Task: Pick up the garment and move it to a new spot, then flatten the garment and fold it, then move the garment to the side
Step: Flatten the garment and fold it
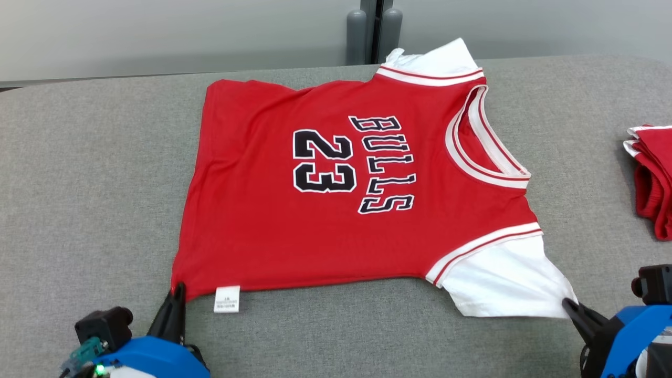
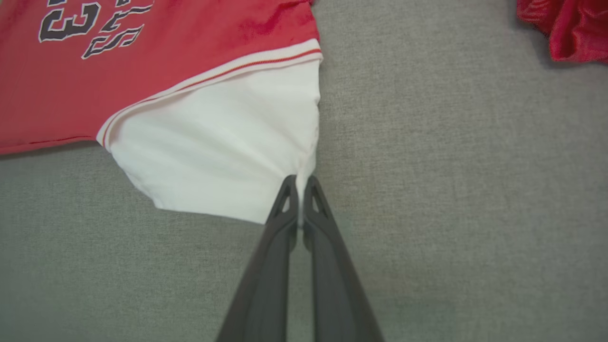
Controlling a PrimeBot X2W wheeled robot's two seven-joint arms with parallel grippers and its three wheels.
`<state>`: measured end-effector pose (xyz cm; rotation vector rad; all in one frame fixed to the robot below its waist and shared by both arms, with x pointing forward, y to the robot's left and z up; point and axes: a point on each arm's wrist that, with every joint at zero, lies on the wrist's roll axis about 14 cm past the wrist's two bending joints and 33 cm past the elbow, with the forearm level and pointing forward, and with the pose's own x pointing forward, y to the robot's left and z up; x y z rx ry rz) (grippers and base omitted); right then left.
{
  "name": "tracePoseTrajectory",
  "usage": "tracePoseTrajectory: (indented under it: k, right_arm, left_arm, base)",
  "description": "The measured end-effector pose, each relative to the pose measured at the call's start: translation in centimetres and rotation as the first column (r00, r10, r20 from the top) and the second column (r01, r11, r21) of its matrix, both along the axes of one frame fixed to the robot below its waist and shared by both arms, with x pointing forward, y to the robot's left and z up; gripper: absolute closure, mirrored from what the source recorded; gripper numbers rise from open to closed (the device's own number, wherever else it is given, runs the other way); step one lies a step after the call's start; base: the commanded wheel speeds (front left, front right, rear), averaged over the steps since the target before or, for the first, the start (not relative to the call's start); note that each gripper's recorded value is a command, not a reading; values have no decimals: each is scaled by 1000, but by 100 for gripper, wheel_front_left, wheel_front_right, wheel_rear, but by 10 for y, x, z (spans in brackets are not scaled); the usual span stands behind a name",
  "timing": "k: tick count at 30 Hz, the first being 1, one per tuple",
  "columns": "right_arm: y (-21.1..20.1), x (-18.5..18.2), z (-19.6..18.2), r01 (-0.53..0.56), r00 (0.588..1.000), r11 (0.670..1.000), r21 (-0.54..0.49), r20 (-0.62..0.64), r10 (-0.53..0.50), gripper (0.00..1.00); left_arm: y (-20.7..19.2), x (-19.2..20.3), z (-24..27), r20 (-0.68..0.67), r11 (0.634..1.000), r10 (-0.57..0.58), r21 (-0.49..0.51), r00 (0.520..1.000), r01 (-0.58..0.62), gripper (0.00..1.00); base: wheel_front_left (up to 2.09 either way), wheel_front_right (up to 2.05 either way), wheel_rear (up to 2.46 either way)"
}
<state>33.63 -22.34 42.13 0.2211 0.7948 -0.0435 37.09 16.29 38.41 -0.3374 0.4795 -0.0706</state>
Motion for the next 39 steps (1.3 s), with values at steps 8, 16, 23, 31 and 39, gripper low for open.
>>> tracePoseTrajectory:
  k: [8, 16, 23, 31, 39]
  right_arm:
    - [0, -10, 14, 1, 1000, 999, 33, 11, -1, 100]
    - [-3, 53, 94, 22, 908, 1000, -18, 418, -12, 100]
    - [13, 97, 217, 8, 657, 990, -138, 748, 99, 100]
    - [6, 114, 320, 49, 451, 948, -314, 854, 260, 100]
    - [-5, 156, 366, 87, 395, 904, -418, 848, 354, 100]
  left_arm:
    - [-10, -31, 0, -84, 999, 3, -33, 996, -6, 100]
    - [-36, 23, 74, 170, 987, -81, -127, 982, 103, 100]
    - [-59, 92, 178, 417, 956, -260, -18, 871, 294, 100]
    - [-82, 126, 272, 568, 919, -371, 113, 735, 377, 100]
    - [-90, 157, 300, 579, 901, -422, 184, 697, 393, 100]
  base:
    - [0, 0, 0]
    - [0, 0, 0]
    - [0, 0, 0]
    - [0, 0, 0]
    - [0, 0, 0]
